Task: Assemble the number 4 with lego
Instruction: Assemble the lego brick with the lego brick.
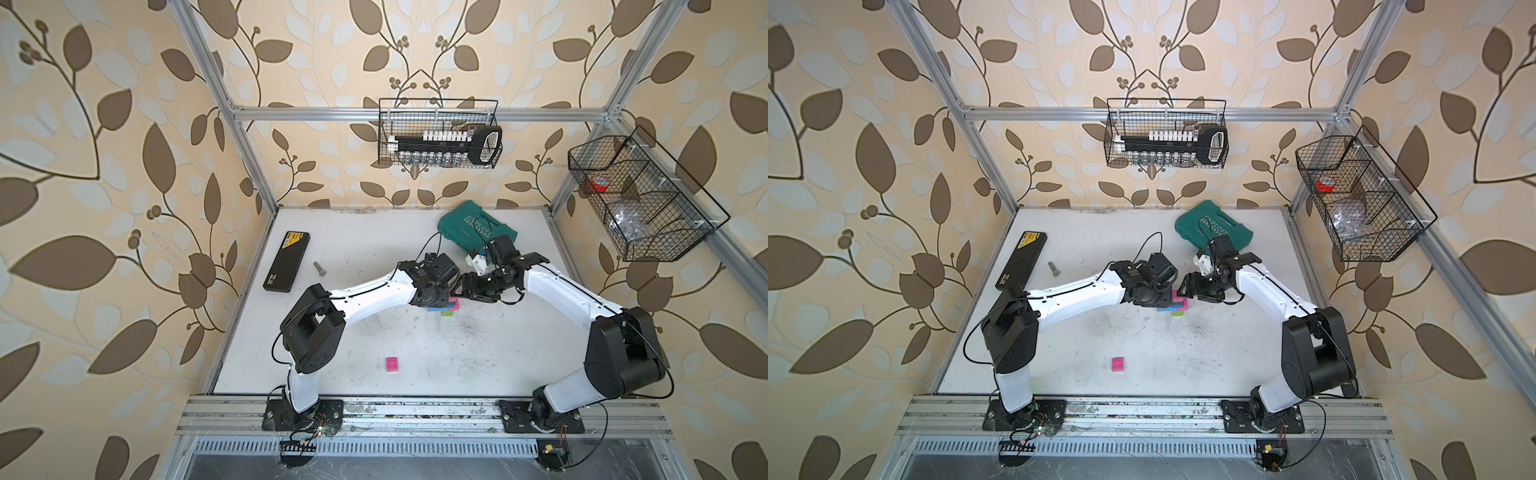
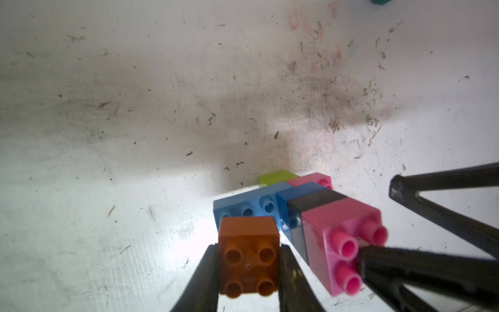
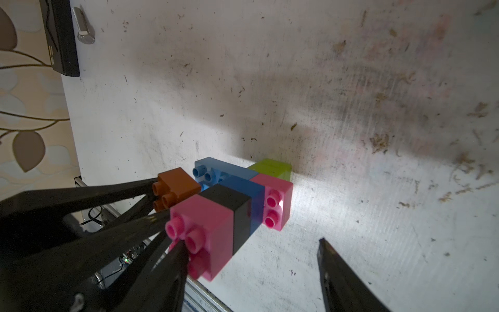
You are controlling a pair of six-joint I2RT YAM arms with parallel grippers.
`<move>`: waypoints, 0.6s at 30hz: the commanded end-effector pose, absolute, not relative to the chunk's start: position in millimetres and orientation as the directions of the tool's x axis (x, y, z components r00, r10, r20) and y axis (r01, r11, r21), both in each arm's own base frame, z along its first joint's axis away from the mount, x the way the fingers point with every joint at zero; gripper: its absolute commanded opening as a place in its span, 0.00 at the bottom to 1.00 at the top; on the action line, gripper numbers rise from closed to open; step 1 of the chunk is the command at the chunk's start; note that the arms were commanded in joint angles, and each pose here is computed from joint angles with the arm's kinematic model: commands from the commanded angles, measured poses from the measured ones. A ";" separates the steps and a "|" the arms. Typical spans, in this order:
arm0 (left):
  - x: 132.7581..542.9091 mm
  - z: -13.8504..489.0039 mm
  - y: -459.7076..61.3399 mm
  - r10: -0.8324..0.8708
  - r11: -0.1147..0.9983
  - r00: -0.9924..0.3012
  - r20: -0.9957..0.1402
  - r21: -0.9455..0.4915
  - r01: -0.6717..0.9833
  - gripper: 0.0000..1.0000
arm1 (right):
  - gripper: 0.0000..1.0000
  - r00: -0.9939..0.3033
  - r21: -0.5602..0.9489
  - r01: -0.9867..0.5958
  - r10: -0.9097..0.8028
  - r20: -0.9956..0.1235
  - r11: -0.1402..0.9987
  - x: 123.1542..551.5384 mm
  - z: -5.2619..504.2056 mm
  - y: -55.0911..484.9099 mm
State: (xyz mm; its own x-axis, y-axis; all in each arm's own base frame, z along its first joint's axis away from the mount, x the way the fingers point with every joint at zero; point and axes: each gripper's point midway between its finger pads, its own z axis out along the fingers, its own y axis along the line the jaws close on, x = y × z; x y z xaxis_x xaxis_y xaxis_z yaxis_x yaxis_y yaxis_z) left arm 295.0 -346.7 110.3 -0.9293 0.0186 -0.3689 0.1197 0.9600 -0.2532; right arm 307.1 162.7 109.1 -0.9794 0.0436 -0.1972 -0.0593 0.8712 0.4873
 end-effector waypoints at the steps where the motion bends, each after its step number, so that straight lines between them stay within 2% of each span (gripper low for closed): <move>1: 298.0 119.0 -347.5 0.001 0.965 -0.920 -0.391 -0.240 0.104 0.00 | 0.70 -0.986 0.459 -0.030 0.048 -0.158 0.888 298.6 94.8 157.7; 18: 303.0 107.8 -343.6 -0.043 0.978 -0.923 -0.382 -0.203 0.038 0.00 | 0.68 -0.987 0.460 -0.013 0.061 -0.147 0.888 297.2 93.2 158.6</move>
